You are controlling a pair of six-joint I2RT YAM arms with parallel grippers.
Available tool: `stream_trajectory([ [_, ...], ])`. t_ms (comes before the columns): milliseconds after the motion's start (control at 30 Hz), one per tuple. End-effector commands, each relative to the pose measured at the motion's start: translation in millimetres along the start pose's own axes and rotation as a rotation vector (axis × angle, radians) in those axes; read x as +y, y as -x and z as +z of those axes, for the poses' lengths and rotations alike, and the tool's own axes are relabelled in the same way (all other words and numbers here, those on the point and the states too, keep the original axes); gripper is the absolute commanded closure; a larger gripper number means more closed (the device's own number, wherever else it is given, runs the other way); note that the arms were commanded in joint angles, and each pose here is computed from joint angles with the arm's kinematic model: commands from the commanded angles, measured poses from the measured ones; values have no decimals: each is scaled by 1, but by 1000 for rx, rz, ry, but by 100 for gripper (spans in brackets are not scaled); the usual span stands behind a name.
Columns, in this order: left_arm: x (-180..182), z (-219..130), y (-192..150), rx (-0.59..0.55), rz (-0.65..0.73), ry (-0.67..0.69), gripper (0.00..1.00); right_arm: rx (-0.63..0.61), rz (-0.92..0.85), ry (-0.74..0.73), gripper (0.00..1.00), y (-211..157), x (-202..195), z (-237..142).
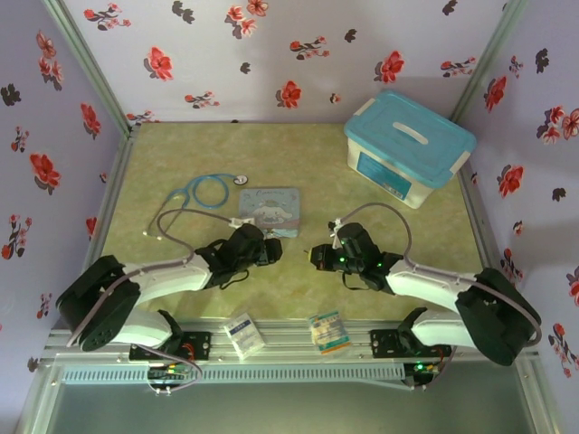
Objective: Unlock the padlock with the key
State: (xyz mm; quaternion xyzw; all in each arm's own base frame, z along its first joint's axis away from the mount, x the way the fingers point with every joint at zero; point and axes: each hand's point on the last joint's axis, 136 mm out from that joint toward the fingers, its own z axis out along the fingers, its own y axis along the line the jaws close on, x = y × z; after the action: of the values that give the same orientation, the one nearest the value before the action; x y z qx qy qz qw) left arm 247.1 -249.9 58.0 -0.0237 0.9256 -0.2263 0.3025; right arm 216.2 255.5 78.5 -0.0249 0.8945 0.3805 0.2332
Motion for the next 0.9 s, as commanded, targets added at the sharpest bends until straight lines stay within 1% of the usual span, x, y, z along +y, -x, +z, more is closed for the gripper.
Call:
stream_trajectory([
  [0, -16, 10, 1, 31, 27, -37, 26, -32, -21, -33, 100, 2, -7, -8],
  [67, -20, 15, 0, 46, 43, -30, 29, -35, -24, -45, 100, 1, -10, -10],
  [167, -10, 17, -2, 51, 61, 60, 36, -43, -26, -54, 100, -1, -14, -13],
  [200, -9, 17, -2, 44, 65, 71, 37, -47, -27, -53, 100, -1, -15, -14],
  [400, -5, 26, -10, 54, 72, 91, 42, -56, -32, -58, 100, -2, -17, -17],
  [533, -5, 30, -20, 61, 100, 117, 44, -59, -32, -61, 100, -2, -19, -16],
  [633, -5, 34, -25, 63, 108, 128, 50, -57, -31, -64, 100, -3, -20, -15],
  [700, -3, 36, -29, 64, 98, 132, 52, -58, -28, -64, 100, -3, -20, -15],
  [800, -1, 38, -30, 51, 81, 124, 61, -59, -21, -51, 100, -3, -18, -14],
  [867, 0, 38, -28, 39, 79, 124, 62, -57, -14, -42, 100, -3, -17, -12],
])
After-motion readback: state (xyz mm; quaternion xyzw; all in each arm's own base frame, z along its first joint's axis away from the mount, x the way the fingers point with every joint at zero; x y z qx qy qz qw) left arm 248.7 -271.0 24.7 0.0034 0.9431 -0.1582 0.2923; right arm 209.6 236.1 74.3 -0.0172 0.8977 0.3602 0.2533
